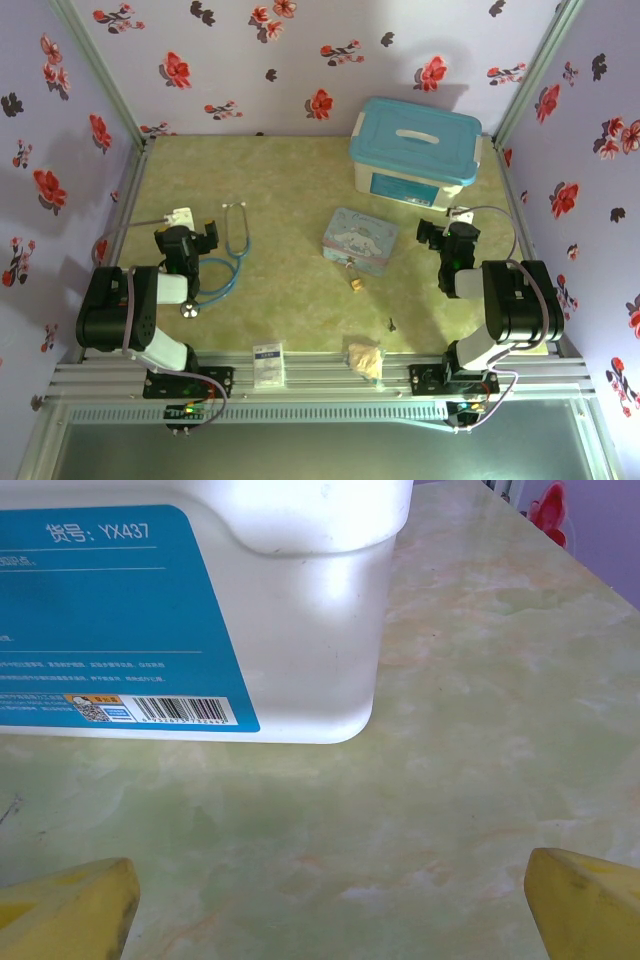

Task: Unlock the padlock with the key

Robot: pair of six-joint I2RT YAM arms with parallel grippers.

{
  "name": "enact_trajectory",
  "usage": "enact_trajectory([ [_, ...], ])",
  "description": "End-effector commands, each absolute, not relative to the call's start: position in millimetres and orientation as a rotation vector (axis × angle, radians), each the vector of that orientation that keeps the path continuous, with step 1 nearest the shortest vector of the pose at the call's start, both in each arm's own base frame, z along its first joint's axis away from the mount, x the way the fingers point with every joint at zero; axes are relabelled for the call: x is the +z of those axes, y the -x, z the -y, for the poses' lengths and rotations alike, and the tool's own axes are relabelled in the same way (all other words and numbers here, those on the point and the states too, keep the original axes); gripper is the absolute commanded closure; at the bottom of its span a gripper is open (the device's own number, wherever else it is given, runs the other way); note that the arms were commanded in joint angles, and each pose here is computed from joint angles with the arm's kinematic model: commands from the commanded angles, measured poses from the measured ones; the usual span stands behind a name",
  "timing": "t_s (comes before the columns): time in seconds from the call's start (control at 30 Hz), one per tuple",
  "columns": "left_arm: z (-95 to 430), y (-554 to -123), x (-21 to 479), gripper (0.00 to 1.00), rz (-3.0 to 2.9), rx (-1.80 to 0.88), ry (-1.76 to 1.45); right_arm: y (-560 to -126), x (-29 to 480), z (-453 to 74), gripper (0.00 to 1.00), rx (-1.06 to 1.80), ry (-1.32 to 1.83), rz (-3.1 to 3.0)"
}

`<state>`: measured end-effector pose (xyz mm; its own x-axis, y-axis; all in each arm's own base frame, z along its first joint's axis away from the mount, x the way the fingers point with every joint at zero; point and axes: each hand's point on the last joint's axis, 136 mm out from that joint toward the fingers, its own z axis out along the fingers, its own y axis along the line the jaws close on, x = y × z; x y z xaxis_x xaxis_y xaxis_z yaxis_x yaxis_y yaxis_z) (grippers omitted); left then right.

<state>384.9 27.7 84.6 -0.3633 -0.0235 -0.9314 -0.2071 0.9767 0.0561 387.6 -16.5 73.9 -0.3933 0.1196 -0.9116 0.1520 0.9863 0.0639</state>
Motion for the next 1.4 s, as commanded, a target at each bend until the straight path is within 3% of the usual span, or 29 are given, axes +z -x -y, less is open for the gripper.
enact_trajectory([
  [0.0, -33, -394, 98, 0.00, -1.889, 0.222, 0.166, -398, 86, 17, 0.01, -0.036, -0.177, -1.937],
  [0.37, -33, -391, 104, 0.00, -1.873, 0.220, 0.164, -397, 91, 18, 0.01, -0.039, -0.182, -1.928],
  [0.67, -31, -373, 184, 0.00, -1.766, 0.166, 0.205, -377, 138, 14, 0.01, -0.009, -0.197, -1.902],
  [0.8, -14, -365, 205, 0.00, -1.686, -0.114, 0.345, -359, 157, 7, 0.01, 0.133, -0.310, -1.897],
  [0.9, 24, -357, 212, 0.00, -1.657, -0.342, 0.204, -341, 161, 10, 0.01, 0.255, -0.515, -1.872],
  [1.1, 58, -354, 202, 0.00, -1.695, -0.749, 0.315, -320, 158, -36, 0.01, 0.630, -0.482, -2.001],
  [1.23, 82, -349, 200, 0.00, -1.750, -0.879, 0.334, -301, 153, -48, 0.04, 0.671, -0.482, -2.112],
  [1.37, 109, -337, 188, 0.00, -1.940, -0.838, 0.253, -278, 140, -52, 0.06, 0.611, -0.470, -2.224],
])
